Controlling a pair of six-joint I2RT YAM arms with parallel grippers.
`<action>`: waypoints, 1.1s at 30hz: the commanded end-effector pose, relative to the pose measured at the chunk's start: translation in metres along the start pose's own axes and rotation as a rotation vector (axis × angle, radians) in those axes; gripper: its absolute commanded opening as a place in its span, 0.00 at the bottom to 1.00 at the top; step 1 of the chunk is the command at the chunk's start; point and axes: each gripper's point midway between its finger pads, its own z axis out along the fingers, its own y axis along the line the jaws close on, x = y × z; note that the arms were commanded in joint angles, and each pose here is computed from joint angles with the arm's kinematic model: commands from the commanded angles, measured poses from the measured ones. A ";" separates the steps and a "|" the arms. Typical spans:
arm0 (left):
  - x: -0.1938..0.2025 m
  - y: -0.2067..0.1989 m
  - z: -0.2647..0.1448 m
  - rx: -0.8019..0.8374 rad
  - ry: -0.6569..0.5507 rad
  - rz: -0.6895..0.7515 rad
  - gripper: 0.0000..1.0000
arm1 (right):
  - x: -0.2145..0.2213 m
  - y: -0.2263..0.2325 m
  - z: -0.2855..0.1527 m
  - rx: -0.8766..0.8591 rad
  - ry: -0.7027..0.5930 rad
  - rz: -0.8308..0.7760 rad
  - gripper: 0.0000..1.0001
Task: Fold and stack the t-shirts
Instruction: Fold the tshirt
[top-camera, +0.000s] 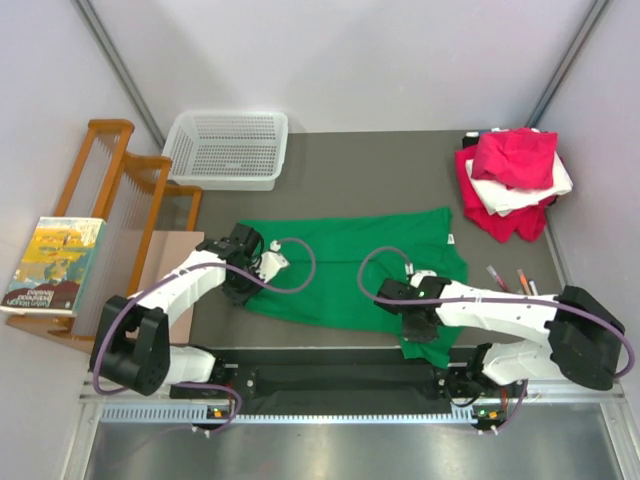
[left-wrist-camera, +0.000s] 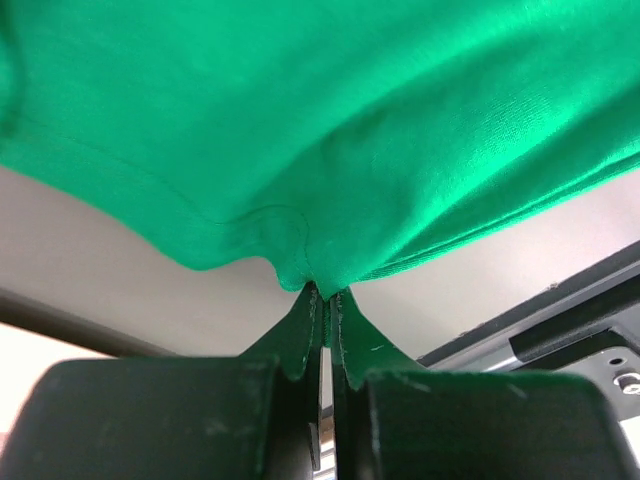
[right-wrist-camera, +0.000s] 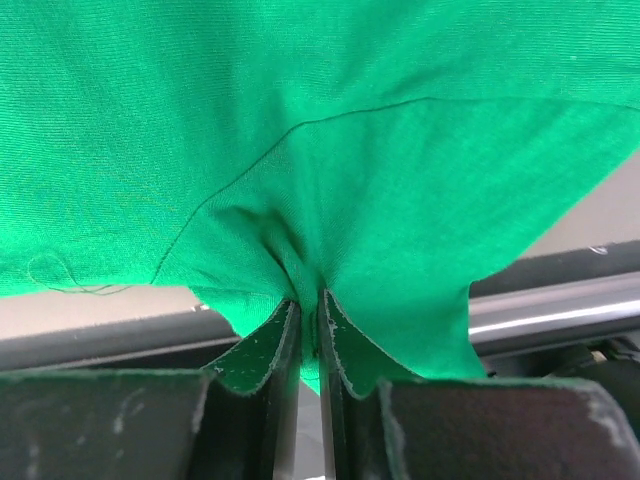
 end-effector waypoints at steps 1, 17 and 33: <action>-0.014 0.006 -0.016 -0.026 -0.059 -0.011 0.00 | -0.008 -0.010 -0.021 -0.002 -0.021 0.015 0.09; -0.020 0.013 -0.041 -0.066 -0.079 -0.009 0.00 | -0.019 -0.004 -0.051 -0.082 -0.030 -0.013 0.10; -0.050 0.035 -0.022 -0.090 -0.085 0.004 0.00 | -0.109 -0.002 -0.029 -0.028 -0.150 0.049 0.10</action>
